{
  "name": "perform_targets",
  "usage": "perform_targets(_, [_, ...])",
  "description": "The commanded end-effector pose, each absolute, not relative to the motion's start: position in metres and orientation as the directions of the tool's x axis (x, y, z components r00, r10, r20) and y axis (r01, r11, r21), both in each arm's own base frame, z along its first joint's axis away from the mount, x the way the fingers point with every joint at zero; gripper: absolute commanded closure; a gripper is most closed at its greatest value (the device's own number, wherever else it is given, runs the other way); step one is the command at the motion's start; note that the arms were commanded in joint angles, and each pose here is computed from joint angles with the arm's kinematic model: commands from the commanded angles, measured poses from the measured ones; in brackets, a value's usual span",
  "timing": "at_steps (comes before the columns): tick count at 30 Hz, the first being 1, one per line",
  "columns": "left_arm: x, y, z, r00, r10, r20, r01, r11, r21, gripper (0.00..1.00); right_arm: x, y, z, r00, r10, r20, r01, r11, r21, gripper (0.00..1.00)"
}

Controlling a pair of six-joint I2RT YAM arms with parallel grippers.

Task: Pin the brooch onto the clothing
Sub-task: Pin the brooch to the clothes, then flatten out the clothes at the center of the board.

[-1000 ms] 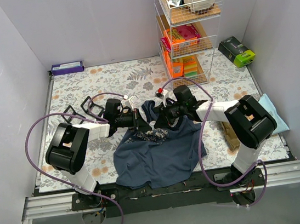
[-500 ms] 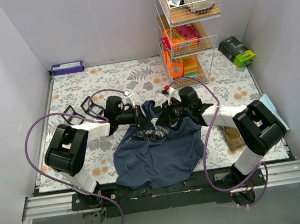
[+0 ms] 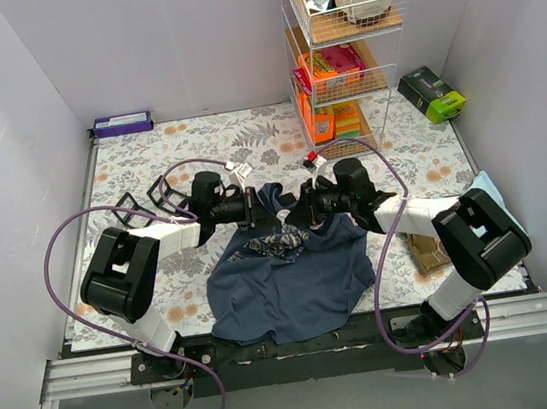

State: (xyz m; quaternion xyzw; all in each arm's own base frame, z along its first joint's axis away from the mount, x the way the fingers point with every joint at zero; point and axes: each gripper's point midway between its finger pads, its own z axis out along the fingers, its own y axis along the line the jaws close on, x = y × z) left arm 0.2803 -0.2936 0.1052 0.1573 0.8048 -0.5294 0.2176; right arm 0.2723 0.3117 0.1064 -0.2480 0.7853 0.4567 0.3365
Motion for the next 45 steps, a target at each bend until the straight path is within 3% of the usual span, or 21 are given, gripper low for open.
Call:
perform_targets(1, [0.285, -0.306, 0.167, -0.775, -0.001, -0.632, 0.611, 0.253, -0.75, 1.0, 0.274, 0.306, 0.106, -0.648, -0.065, -0.759, -0.687, 0.478, 0.547, 0.82])
perform_targets(7, [0.287, -0.304, 0.17, -0.773, -0.013, -0.635, 0.613, 0.246, -0.751, 1.0, 0.269, 0.308, 0.114, -0.635, -0.063, -0.77, -0.709, 0.442, 0.549, 0.79])
perform_targets(10, [0.286, -0.304, 0.173, -0.766, -0.013, -0.642, 0.621, 0.243, -0.745, 0.96, 0.268, 0.307, 0.12, -0.626, -0.062, -0.777, -0.716, 0.44, 0.542, 0.68])
perform_targets(11, [0.287, -0.304, 0.174, -0.763, -0.014, -0.646, 0.624, 0.247, -0.742, 0.81, 0.268, 0.306, 0.122, -0.619, -0.06, -0.783, -0.719, 0.443, 0.535, 0.64])
perform_targets(13, [0.288, -0.303, 0.176, -0.757, -0.016, -0.654, 0.63, 0.253, -0.735, 0.69, 0.269, 0.303, 0.123, -0.62, -0.063, -0.782, -0.715, 0.457, 0.53, 0.55])
perform_targets(17, [0.295, -0.297, 0.177, -0.745, -0.026, -0.667, 0.634, 0.285, -0.719, 0.4, 0.271, 0.295, 0.129, -0.604, -0.061, -0.795, -0.713, 0.486, 0.505, 0.5])
perform_targets(18, [0.297, -0.296, 0.176, -0.738, -0.03, -0.674, 0.637, 0.297, -0.711, 0.25, 0.272, 0.293, 0.13, -0.603, -0.06, -0.795, -0.71, 0.494, 0.502, 0.48])
perform_targets(19, [0.3, -0.295, 0.179, -0.729, -0.034, -0.683, 0.643, 0.306, -0.702, 0.16, 0.272, 0.29, 0.129, -0.606, -0.066, -0.793, -0.706, 0.504, 0.498, 0.36])
perform_targets(22, [0.312, -0.285, 0.18, -0.692, -0.037, -0.721, 0.658, 0.38, -0.65, 0.06, 0.272, 0.28, 0.136, -0.591, -0.065, -0.804, -0.701, 0.535, 0.472, 0.27])
perform_targets(28, [0.347, -0.249, 0.169, -0.609, 0.012, -0.793, 0.622, 0.628, -0.468, 0.02, 0.29, 0.238, 0.139, -0.615, -0.015, -0.789, -0.602, 0.656, 0.456, 0.24])
perform_targets(32, [0.357, -0.229, 0.12, -0.725, 0.092, -0.683, 0.502, 0.75, -0.432, 0.02, 0.313, 0.205, 0.136, -0.621, 0.003, -0.784, -0.516, 0.751, 0.412, 0.24])
perform_targets(43, [0.354, -0.226, 0.063, -0.835, 0.161, -0.526, 0.438, 0.774, -0.458, 0.02, 0.365, 0.176, 0.101, -0.664, -0.102, -0.741, -0.444, 0.851, 0.28, 0.26])
perform_targets(45, [0.35, -0.228, 0.056, -0.85, 0.169, -0.499, 0.433, 0.764, -0.479, 0.06, 0.369, 0.178, 0.087, -0.691, -0.116, -0.714, -0.439, 0.852, 0.286, 0.27])
